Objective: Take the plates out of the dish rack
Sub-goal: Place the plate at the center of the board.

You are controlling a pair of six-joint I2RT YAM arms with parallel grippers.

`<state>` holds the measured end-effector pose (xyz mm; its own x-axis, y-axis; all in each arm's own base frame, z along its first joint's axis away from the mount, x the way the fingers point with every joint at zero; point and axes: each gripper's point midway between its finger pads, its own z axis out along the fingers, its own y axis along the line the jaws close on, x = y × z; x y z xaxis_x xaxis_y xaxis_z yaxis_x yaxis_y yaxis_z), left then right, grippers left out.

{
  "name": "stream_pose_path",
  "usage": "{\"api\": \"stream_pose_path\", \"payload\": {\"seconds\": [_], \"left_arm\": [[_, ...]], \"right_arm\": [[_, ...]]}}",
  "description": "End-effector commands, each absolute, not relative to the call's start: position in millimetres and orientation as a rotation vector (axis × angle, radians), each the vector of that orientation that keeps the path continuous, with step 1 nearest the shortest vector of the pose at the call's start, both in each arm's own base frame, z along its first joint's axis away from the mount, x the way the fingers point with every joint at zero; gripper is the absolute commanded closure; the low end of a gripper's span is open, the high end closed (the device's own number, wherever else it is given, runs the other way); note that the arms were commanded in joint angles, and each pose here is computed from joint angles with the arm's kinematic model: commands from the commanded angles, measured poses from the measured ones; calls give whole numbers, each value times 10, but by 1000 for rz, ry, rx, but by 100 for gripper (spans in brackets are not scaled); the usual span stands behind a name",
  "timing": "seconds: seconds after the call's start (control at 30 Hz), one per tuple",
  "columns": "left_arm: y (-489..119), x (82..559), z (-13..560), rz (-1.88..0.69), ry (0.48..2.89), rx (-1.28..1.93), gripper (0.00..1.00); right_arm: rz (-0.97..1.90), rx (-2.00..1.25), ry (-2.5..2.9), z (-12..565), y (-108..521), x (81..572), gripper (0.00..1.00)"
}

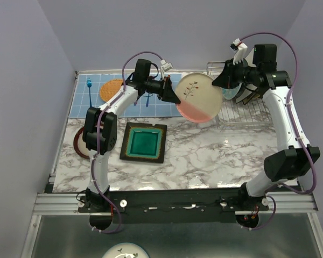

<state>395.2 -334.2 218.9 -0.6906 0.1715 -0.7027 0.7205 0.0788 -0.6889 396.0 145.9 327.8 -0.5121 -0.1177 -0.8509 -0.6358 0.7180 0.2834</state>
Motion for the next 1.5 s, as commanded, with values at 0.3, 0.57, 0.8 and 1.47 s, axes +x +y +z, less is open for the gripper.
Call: {"api": "stream_pose_path", "payload": {"seconds": [0.3,0.57,0.8,1.47], "left_arm": [[-3274,3675,2769,-1611,1779,1002,100],[-3164,3503,2839,-1555,1774,1042,100],[-3108,3375,2878,-1561,1778,1055,100],[-2964,3456,2373,-1372,1899,1130,100]], "right_arm": [[796,-652,2085,2887,1533,3823,99],[876,-766,2124,2518,1593,3805,99],[978,-877,2122,2248,1667,3757,99],[622,-846,2155,2161,1343,4146,99]]}}
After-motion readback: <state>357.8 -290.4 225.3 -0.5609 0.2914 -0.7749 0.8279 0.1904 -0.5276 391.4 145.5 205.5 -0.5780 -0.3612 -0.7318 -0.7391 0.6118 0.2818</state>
